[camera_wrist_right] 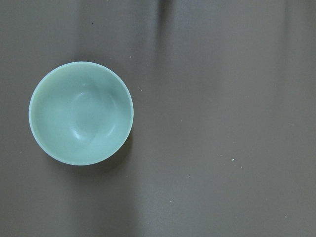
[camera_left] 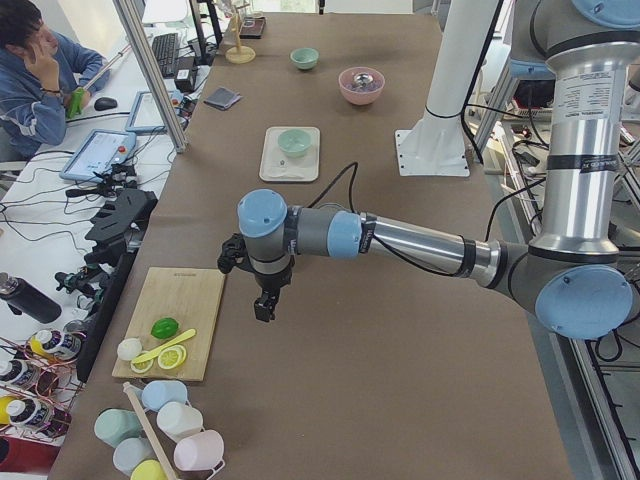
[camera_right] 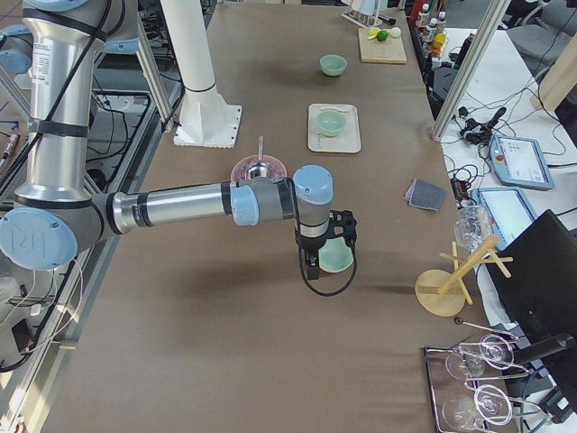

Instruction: Stack green bowls together

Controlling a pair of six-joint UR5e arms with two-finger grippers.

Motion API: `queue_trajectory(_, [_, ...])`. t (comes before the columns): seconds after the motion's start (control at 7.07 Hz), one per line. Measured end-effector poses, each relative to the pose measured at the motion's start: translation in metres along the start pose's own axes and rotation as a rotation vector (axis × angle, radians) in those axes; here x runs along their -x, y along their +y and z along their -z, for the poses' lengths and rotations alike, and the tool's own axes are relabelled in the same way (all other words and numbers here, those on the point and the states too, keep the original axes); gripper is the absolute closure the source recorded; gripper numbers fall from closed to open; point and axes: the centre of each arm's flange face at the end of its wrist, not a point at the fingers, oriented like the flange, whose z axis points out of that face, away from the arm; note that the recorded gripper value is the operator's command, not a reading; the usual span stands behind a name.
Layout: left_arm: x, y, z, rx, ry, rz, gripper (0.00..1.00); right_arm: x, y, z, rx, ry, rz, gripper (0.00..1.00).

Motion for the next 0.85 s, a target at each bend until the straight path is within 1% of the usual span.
queue_trajectory(0.28, [-0.004,0.004,0.002,-0.019,0.013,0.067,0.02,0.0,0.005,-0.005,0.012,-0.005,-0.007,0.0])
queue_trajectory(0.42, [-0.008,0.002,0.004,-0.035,0.027,0.103,0.02,0.002,0.001,-0.016,0.033,-0.003,-0.004,0.01])
queue_trajectory(0.57, [-0.011,0.003,0.005,-0.042,0.041,0.133,0.02,0.007,-0.015,-0.032,0.054,-0.002,-0.014,0.03])
queue_trajectory(0.71, [-0.013,0.008,0.005,-0.042,0.058,0.148,0.02,0.015,-0.039,-0.05,0.071,-0.002,-0.042,0.04])
queue_trajectory(0.85, [-0.014,0.015,0.003,-0.039,0.072,0.156,0.02,0.02,-0.058,-0.074,0.077,-0.005,-0.045,0.06])
